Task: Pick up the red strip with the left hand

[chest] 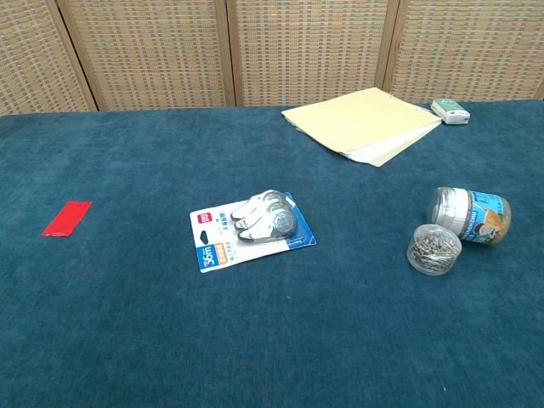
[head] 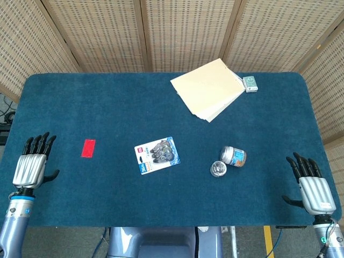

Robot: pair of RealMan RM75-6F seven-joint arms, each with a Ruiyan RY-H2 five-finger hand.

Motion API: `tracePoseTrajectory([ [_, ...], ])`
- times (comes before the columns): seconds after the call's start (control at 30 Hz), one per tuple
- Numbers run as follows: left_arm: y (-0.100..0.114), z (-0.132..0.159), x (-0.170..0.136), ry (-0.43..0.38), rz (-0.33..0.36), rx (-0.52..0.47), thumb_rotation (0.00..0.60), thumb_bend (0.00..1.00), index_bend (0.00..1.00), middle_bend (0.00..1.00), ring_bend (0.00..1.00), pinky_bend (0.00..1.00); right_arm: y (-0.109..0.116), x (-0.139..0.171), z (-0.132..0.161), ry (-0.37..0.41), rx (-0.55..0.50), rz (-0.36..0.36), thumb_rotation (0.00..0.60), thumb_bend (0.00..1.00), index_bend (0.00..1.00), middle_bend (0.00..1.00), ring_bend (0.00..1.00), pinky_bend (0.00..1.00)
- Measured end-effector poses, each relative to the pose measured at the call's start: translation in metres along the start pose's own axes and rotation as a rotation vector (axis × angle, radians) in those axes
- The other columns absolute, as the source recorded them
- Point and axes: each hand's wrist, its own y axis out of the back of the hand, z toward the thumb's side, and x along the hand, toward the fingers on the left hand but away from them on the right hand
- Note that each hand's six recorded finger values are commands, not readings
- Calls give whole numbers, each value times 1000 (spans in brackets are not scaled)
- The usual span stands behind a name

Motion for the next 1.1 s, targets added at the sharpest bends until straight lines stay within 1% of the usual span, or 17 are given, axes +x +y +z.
tracePoseTrajectory([
  [0.33, -19, 19, 27, -33, -63, 58, 600, 247, 0, 0, 0, 0, 2, 0, -3, -4, -16, -3, 600, 0, 6, 0, 0, 0],
  [0.5, -28, 29, 41, -32, -95, 83, 600, 247, 0, 0, 0, 0, 3, 0, -5, -5, -26, -2, 600, 0, 6, 0, 0, 0],
  [0.77, -43, 45, 58, -35, -153, 83, 600, 247, 0, 0, 0, 0, 5, 0, -7, -6, -39, -3, 600, 0, 6, 0, 0, 0],
  [0.93, -51, 49, 66, -32, -173, 94, 600, 247, 0, 0, 0, 0, 6, 0, -8, -6, -45, -4, 600, 0, 6, 0, 0, 0],
  [1.1, -55, 53, 76, -33, -174, 117, 600, 235, 0, 0, 0, 0, 6, 0, -9, -8, -53, -6, 600, 0, 6, 0, 0, 0],
])
